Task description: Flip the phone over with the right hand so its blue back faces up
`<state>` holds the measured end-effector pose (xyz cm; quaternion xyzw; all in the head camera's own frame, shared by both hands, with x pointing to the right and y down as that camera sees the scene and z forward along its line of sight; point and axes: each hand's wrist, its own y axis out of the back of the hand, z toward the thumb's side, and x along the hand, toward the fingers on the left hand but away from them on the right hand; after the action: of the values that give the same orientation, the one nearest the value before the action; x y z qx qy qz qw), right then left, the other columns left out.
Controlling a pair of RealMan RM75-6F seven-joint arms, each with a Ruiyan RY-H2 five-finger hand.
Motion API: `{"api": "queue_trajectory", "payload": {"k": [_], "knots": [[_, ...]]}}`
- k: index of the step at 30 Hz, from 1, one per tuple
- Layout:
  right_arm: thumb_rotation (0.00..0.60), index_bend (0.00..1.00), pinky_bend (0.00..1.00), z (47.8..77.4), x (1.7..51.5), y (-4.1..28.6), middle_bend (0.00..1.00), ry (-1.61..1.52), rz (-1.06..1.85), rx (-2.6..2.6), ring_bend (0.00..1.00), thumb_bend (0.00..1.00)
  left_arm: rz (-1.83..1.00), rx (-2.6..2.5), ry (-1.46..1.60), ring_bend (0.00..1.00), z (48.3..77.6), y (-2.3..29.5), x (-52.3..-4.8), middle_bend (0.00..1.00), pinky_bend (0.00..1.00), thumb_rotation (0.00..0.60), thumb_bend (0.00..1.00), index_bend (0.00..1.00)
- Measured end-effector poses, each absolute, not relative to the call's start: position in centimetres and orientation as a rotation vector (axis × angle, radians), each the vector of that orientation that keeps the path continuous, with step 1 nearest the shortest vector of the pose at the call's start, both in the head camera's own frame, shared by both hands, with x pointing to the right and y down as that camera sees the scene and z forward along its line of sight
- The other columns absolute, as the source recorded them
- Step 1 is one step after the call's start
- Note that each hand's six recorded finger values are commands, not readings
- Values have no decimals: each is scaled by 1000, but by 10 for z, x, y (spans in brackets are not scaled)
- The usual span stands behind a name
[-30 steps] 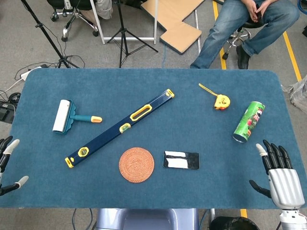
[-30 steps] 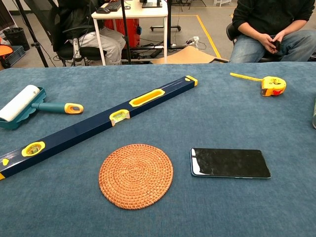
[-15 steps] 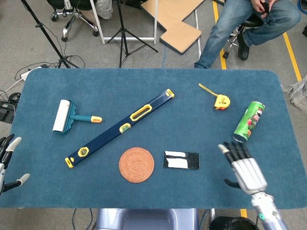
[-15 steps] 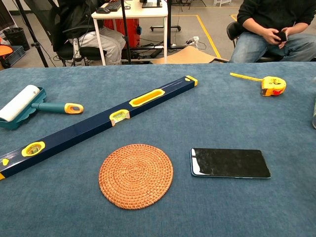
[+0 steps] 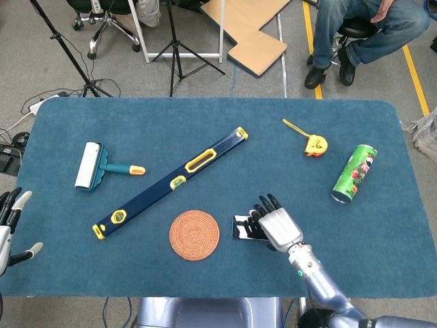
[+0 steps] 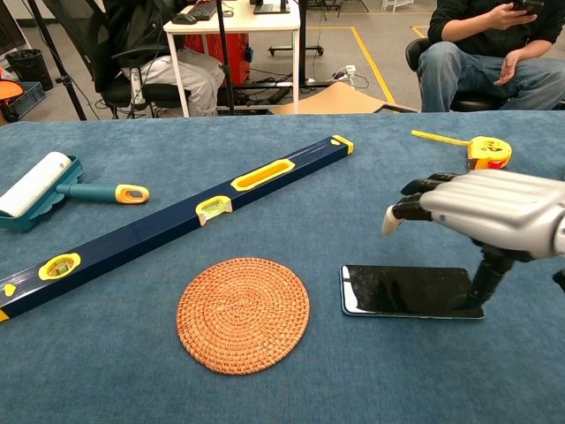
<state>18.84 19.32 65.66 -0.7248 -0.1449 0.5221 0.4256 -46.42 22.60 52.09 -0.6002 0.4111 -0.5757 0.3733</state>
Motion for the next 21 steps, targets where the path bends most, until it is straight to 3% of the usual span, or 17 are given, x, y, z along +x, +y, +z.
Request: {"api": "queue_trajectory", "payload": {"k": [7,21], "knots": [[600,251,0,679,161,194,197,-258,1374,-1730,0,0,-1462,-1552,1051,0,520,226,-461,0,0,600,0,0],[600,250,0,697,120,205,192,-68,1380,-1546,0,0,-1461,-1572,1041,0,521,226,-461,0,0,600,0,0]]}}
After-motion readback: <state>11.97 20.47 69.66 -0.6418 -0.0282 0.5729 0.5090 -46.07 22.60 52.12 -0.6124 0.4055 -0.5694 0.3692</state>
